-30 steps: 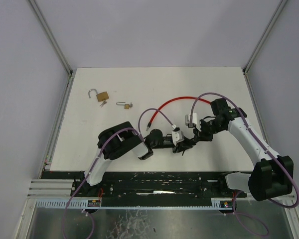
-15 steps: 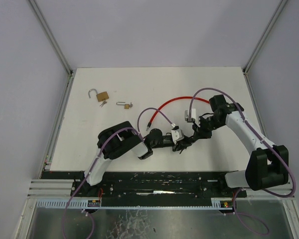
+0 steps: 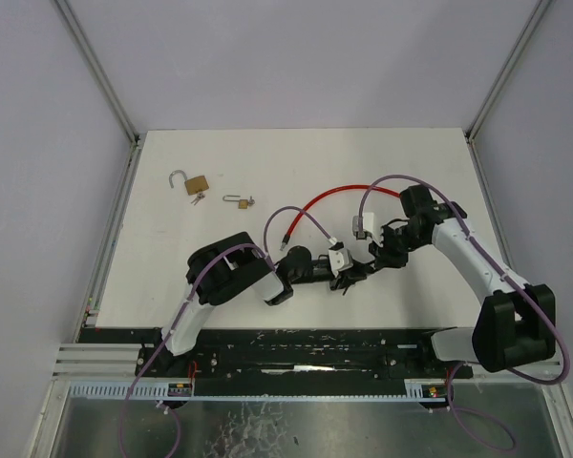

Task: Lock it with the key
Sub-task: Lock the lock.

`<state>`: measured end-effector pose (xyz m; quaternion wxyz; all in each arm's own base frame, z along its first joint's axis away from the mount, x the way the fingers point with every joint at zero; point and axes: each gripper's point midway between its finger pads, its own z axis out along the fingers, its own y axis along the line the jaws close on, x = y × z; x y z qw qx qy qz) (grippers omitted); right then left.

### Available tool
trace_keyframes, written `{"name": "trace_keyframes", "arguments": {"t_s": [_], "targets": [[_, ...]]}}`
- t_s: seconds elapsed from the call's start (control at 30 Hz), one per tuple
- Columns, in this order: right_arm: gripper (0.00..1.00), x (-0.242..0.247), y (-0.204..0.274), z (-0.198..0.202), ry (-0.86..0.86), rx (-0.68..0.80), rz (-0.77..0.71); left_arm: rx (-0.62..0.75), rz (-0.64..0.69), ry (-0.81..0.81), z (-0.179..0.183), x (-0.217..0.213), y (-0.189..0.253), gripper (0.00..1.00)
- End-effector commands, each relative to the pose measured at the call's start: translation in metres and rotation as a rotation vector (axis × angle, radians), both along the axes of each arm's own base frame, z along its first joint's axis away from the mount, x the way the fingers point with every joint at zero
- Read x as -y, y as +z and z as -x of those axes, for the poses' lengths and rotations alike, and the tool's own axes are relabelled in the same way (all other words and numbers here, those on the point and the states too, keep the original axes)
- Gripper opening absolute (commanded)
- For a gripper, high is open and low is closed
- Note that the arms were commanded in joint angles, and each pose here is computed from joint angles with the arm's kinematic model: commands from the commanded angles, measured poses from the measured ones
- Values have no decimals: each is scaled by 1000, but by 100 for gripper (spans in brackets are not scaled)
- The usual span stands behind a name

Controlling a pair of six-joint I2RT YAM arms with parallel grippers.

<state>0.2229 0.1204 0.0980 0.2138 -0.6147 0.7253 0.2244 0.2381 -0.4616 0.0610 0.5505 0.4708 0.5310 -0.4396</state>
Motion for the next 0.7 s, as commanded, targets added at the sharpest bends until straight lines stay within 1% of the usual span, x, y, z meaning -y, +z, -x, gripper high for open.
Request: {"name": "trace_keyframes", "arguments": {"t_s": [0.0, 0.07, 0.17, 0.3, 0.43, 0.57, 0.67], "targets": [[30, -4, 14, -6, 37, 112, -31, 77, 80, -65, 12, 14, 26, 0], [39, 1, 24, -9, 22, 148, -45, 77, 79, -63, 12, 14, 26, 0], [45, 6, 33, -8, 25, 175, -71, 77, 78, -61, 11, 14, 26, 0], [47, 14, 29, -2, 36, 173, -67, 77, 80, -60, 12, 13, 26, 0], [47, 21, 21, 13, 56, 87, -81, 78, 84, -55, 11, 13, 27, 0], [47, 26, -7, 31, 63, -44, -56, 78, 87, -56, 11, 13, 28, 0], [47, 32, -25, 24, 17, -39, -18, 79, 89, -58, 11, 13, 28, 0]]}}
